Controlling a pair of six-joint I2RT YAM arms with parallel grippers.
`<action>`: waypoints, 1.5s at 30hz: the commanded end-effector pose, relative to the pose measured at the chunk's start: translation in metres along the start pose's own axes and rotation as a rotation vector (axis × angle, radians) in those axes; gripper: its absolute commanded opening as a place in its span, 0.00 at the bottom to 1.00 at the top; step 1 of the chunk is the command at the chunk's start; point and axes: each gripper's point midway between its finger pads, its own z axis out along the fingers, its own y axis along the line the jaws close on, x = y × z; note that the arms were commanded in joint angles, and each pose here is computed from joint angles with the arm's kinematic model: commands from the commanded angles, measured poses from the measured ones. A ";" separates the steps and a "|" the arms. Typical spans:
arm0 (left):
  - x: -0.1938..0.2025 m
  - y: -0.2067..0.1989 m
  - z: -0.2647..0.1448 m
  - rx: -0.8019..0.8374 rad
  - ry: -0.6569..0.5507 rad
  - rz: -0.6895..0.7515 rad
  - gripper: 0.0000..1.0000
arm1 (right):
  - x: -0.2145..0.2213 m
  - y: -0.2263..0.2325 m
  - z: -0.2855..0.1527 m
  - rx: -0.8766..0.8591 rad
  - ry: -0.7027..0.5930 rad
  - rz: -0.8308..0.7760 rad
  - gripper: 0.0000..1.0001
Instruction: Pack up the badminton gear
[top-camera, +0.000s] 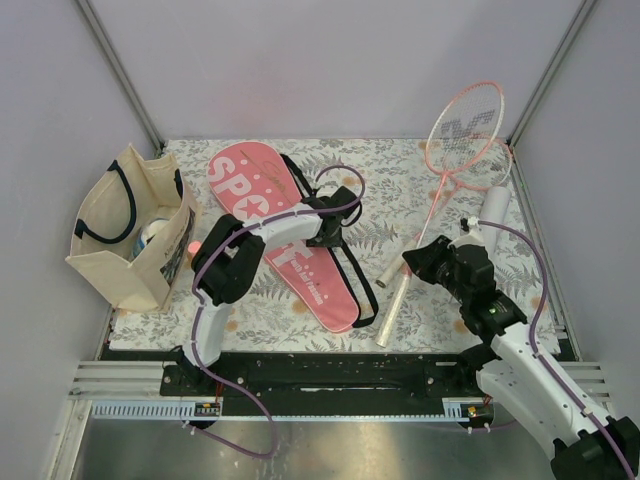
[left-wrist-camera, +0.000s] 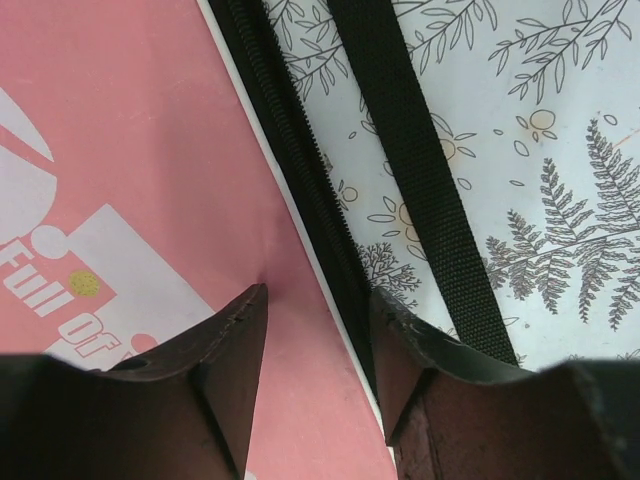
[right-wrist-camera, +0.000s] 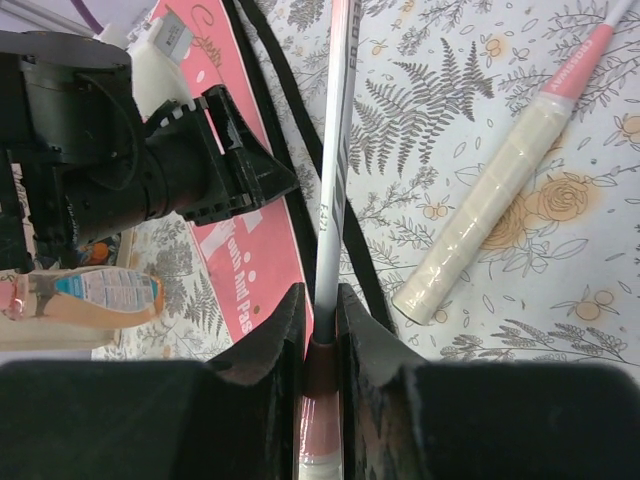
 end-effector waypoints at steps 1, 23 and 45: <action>-0.003 0.007 -0.001 -0.020 -0.006 -0.038 0.48 | -0.016 0.001 -0.002 -0.003 -0.077 -0.035 0.00; -0.017 0.032 -0.052 0.078 -0.108 0.114 0.00 | 0.019 0.036 0.002 -0.182 0.156 -0.051 0.00; -0.011 0.035 -0.103 0.385 -0.210 0.195 0.00 | 0.111 0.066 -0.030 -0.496 0.666 0.211 0.00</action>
